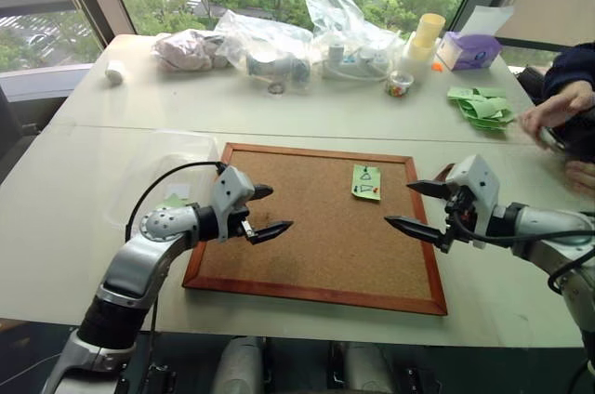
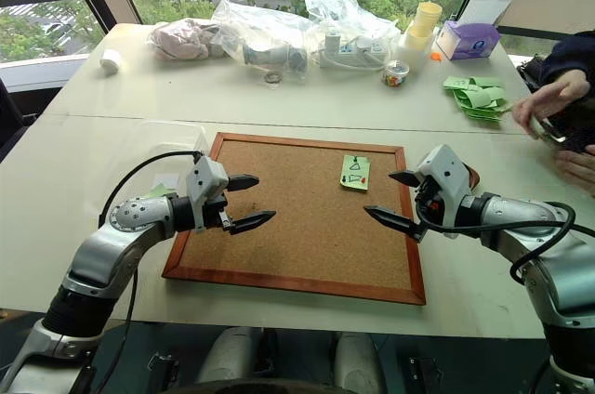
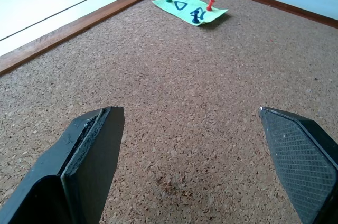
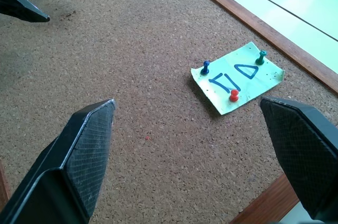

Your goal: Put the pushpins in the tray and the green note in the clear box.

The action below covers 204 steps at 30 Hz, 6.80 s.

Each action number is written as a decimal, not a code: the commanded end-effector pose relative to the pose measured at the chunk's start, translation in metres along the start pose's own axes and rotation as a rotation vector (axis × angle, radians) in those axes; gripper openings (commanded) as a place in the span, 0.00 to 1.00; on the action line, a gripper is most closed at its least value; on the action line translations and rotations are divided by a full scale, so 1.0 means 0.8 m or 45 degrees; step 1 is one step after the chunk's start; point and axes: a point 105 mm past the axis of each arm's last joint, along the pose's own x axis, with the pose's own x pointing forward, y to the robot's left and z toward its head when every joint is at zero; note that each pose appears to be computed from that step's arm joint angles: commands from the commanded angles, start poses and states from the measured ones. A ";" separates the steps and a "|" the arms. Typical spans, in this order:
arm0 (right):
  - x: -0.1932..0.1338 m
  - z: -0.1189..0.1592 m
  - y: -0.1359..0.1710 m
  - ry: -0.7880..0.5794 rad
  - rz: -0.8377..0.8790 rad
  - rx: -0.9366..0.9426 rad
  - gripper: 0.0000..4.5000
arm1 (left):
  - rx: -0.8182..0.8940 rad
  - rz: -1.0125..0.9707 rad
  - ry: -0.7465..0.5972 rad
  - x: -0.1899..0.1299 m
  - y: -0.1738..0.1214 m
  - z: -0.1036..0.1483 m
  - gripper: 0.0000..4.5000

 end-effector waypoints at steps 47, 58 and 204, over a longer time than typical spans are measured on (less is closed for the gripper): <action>0.032 0.026 -0.033 -0.133 -0.153 0.024 1.00 | 0.024 0.009 0.023 0.072 -0.015 -0.021 0.01; 0.100 0.023 -0.070 -0.071 -0.235 0.100 1.00 | 0.040 0.053 0.113 0.073 -0.018 -0.052 0.01; 0.098 -0.049 -0.051 0.012 -0.302 0.207 0.03 | -0.066 0.105 0.149 0.070 -0.033 -0.065 0.00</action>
